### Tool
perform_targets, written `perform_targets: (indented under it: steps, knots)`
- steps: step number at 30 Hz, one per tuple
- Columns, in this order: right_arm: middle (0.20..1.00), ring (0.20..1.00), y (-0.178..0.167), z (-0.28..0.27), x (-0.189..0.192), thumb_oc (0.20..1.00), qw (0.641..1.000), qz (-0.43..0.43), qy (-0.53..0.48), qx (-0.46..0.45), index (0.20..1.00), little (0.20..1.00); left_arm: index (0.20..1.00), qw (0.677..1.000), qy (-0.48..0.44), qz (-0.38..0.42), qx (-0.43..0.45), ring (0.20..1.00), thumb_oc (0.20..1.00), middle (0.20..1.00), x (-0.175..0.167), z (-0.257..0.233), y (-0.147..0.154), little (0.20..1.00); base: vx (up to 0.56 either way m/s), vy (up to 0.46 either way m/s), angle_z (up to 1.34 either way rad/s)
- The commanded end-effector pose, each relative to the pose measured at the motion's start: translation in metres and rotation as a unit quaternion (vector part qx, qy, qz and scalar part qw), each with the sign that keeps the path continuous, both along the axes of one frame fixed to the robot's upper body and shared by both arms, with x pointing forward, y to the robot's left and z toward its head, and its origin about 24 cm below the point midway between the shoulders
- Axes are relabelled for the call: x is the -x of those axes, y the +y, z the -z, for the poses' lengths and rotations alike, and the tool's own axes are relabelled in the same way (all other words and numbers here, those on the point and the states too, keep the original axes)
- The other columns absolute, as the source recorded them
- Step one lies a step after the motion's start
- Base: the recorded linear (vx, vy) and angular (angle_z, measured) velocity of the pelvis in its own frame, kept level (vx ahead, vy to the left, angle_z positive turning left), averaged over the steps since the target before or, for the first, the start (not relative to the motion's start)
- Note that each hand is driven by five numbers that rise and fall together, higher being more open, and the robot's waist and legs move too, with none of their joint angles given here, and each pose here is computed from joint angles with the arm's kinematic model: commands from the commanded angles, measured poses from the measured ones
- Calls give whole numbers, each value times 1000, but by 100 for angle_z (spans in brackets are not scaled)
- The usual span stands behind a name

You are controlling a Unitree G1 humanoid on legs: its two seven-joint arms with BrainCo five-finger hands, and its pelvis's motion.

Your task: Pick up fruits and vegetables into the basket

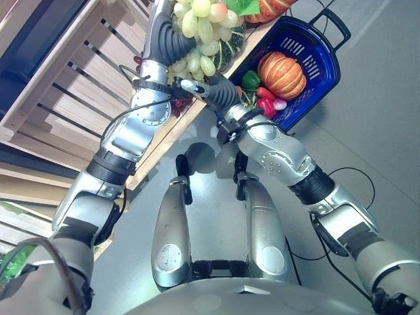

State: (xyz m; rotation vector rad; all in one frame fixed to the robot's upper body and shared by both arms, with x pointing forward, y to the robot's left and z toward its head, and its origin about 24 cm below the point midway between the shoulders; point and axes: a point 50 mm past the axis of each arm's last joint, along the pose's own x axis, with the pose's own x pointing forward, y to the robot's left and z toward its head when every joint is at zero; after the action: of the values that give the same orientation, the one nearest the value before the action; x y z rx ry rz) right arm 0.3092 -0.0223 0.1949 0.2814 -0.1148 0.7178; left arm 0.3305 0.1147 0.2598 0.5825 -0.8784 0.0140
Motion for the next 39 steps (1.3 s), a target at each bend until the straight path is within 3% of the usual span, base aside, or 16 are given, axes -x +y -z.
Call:
perform_targets:
  steps: [1,16,30,31,32,39]
  knots:
    - [1000,1000,22,-71,43,1000,972,-138,-101,-162,1000,1000,200,994,-57,86,-30,200,200,200,30,-3,-29,200,0,0,0]
    - [1000,1000,-2,-57,26,1000,964,-117,-18,-238,1000,1000,200,995,-64,42,-67,200,200,200,25,8,-10,200,0,0,0]
    - [1000,1000,-21,-62,13,1000,967,-65,-37,-244,1000,1000,200,992,-86,14,-95,200,200,200,23,5,-5,200,0,0,0]
    - [517,517,-23,-63,12,517,969,-55,-42,-239,517,517,200,992,-83,15,-96,200,200,200,23,5,-5,200,0,0,0]
    - [200,200,-25,-64,11,200,970,-49,-47,-235,200,200,200,992,-83,15,-96,200,200,200,23,4,-4,200,0,0,0]
    - [200,200,-29,-69,11,200,970,-28,-78,-227,200,200,200,992,-73,17,-99,200,200,200,22,5,-6,200,-1,-1,-1]
